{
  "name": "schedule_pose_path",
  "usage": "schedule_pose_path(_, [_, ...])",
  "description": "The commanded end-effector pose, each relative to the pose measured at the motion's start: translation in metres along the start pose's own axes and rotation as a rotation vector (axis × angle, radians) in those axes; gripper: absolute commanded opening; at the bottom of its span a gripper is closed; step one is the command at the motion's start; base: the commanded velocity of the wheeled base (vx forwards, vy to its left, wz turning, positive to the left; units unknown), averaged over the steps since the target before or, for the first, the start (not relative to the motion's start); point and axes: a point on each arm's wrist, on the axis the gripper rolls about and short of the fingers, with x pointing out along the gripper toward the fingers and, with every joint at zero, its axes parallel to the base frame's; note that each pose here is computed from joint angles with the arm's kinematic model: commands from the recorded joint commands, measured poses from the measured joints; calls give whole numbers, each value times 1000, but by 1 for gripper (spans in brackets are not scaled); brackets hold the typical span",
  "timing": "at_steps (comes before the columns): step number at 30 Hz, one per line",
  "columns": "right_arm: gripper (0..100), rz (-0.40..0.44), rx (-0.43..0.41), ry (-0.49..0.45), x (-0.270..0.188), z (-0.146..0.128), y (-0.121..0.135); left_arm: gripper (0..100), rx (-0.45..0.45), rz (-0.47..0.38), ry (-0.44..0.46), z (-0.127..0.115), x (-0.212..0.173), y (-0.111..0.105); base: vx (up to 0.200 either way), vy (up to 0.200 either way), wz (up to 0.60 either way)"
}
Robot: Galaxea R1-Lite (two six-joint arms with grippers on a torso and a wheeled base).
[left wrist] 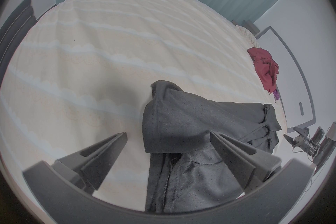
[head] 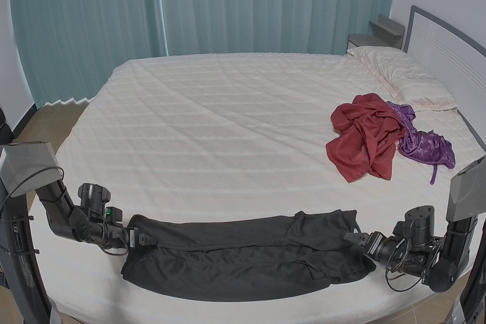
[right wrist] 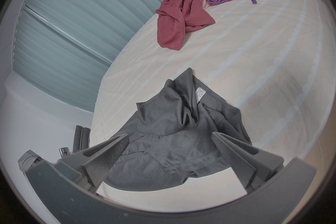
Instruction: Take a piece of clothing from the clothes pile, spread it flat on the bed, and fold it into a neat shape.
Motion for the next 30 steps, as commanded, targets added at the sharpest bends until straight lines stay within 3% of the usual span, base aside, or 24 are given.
schedule_pose_path(1, [100,-1,0,2,0,0,0,0,23,4,19,-5,1,0,0,0,0])
schedule_pose_path(19, [100,2,0,-3,0,0,0,0,7,37,-21,2,-13,5,0,0,0])
schedule_pose_path(30, [100,2,4,-5,-1,1,0,0,-78,113,-62,8,-57,43,0,0,0])
